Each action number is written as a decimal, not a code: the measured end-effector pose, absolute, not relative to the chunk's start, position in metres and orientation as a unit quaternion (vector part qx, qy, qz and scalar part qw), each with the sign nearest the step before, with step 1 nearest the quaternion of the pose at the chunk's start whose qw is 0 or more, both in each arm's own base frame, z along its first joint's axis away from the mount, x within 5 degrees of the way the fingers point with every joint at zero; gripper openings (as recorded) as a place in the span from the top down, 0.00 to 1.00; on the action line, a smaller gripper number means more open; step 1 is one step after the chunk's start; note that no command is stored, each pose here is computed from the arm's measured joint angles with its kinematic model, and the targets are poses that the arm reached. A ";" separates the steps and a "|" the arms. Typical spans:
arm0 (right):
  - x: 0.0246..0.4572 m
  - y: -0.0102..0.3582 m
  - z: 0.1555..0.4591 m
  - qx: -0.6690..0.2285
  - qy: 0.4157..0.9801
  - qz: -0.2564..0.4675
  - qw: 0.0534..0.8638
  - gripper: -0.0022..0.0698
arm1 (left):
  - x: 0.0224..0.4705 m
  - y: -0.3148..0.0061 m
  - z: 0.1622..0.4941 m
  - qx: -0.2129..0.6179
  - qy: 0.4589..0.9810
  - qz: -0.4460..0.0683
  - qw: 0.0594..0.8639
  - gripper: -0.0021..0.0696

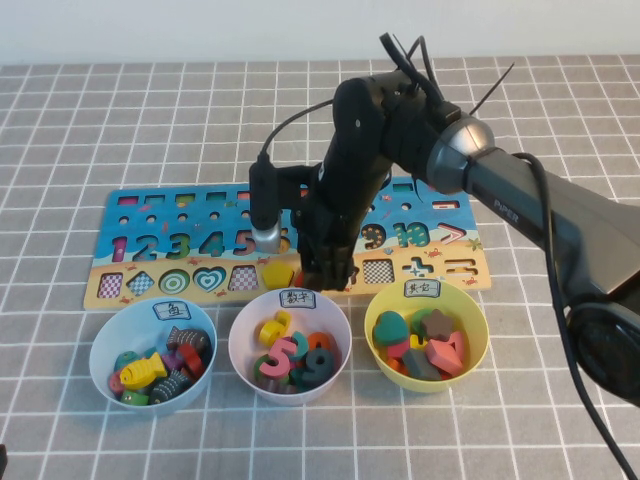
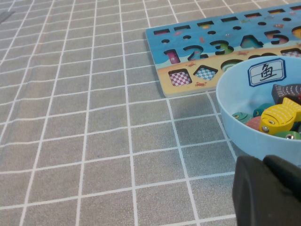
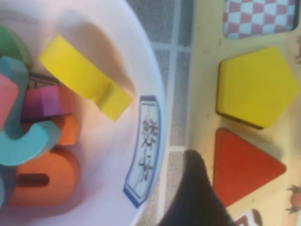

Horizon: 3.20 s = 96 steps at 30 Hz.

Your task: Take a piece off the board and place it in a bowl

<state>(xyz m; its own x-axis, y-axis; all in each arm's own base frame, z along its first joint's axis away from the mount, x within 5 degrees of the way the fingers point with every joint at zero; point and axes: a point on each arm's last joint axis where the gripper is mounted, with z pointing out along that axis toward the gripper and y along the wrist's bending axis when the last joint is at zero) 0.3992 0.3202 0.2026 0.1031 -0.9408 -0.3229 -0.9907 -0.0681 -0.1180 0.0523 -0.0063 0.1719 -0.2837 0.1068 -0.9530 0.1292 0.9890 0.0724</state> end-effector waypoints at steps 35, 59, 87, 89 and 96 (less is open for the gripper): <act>0.405 0.320 0.191 -0.722 0.669 0.082 0.153 0.40 | 0.052 -0.006 0.172 0.075 0.801 -0.010 0.594 0.97; 0.406 0.318 0.191 -0.721 0.671 0.084 0.151 0.61 | 0.052 -0.006 0.172 0.075 0.801 -0.010 0.594 0.97; 0.400 0.312 0.230 -0.703 0.685 0.073 0.179 0.62 | 0.052 -0.006 0.172 0.075 0.801 -0.010 0.594 0.97; 0.398 0.309 0.244 -0.683 0.702 0.068 0.189 0.62 | 0.052 -0.006 0.172 0.075 0.801 -0.010 0.594 0.97; 0.390 0.296 0.290 -0.577 0.784 0.062 0.221 0.62 | 0.052 -0.006 0.172 0.075 0.801 -0.010 0.594 0.97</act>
